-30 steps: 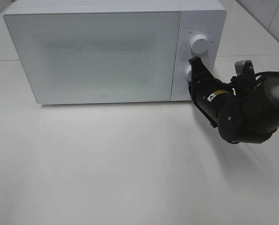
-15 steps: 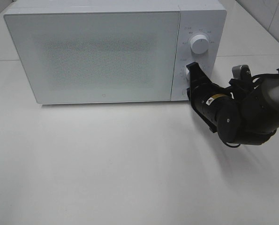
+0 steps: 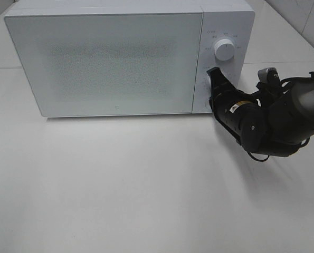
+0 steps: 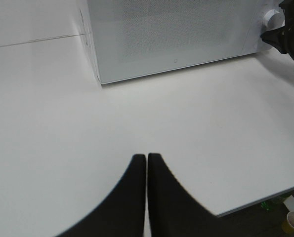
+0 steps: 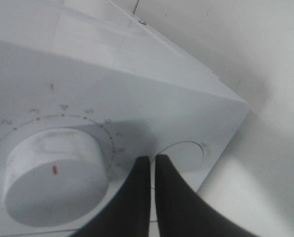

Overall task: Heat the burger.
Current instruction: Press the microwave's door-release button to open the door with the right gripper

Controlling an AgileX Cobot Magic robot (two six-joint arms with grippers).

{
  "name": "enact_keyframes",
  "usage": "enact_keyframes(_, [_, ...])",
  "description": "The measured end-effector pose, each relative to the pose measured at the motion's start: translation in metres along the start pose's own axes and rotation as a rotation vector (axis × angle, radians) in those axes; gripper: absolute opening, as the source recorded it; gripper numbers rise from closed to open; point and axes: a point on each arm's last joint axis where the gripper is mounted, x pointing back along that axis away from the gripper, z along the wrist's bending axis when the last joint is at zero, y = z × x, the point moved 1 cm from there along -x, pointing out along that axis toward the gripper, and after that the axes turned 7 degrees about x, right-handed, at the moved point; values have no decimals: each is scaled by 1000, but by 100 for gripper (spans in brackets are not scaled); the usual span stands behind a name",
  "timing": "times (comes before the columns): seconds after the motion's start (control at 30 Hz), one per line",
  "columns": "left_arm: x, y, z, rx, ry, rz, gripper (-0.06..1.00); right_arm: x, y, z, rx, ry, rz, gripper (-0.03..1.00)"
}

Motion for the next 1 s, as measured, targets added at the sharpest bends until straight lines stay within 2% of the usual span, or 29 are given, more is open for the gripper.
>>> enact_keyframes(0.5, [0,0,0,0,0,0,0,-5,-3,-9,10,-32,-7,0])
enact_keyframes(1.0, [0,0,0,0,0,0,0,-13,-7,-14,23,-7,-19,0])
